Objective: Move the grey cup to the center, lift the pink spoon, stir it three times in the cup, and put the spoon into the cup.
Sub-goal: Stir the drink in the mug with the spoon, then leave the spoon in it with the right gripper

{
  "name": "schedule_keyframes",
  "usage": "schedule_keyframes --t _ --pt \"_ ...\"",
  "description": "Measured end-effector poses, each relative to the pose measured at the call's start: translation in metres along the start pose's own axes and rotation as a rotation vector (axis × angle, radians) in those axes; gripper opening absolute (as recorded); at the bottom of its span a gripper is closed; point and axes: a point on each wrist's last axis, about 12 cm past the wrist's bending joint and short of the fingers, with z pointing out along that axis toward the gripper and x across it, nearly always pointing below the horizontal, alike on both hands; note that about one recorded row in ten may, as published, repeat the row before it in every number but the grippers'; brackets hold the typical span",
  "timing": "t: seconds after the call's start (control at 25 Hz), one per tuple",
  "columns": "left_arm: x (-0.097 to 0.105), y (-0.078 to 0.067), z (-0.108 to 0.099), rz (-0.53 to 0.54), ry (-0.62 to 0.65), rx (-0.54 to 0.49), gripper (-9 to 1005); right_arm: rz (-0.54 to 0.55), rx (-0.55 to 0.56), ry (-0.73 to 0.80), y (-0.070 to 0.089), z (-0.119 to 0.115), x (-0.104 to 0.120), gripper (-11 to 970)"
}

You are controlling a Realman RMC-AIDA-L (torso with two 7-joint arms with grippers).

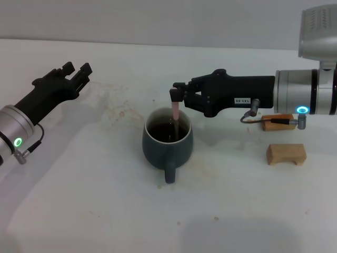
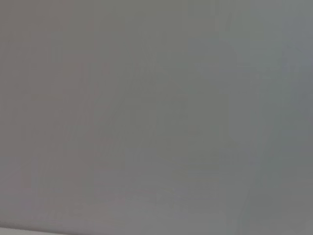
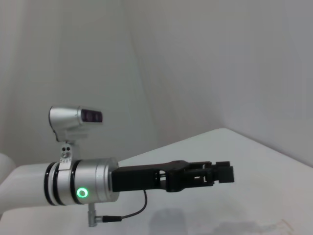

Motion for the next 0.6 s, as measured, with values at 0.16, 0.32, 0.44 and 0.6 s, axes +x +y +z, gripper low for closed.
schedule_keyframes --t 0.16,0.32,0.44,0.6 --pt "0.0 0.0 0.0 -0.003 0.0 0.0 503 -0.006 0.024 0.004 -0.004 -0.002 -0.001 91" --pt "0.002 0.0 -0.002 -0.007 0.001 -0.004 503 -0.01 0.053 0.009 -0.008 -0.002 -0.004 91" --pt "0.003 0.0 -0.003 -0.009 0.002 -0.006 503 -0.015 0.07 0.014 -0.011 0.0 -0.006 91" --pt "0.003 0.0 -0.003 -0.009 0.002 -0.007 504 -0.031 0.076 0.014 -0.013 0.004 -0.013 91"
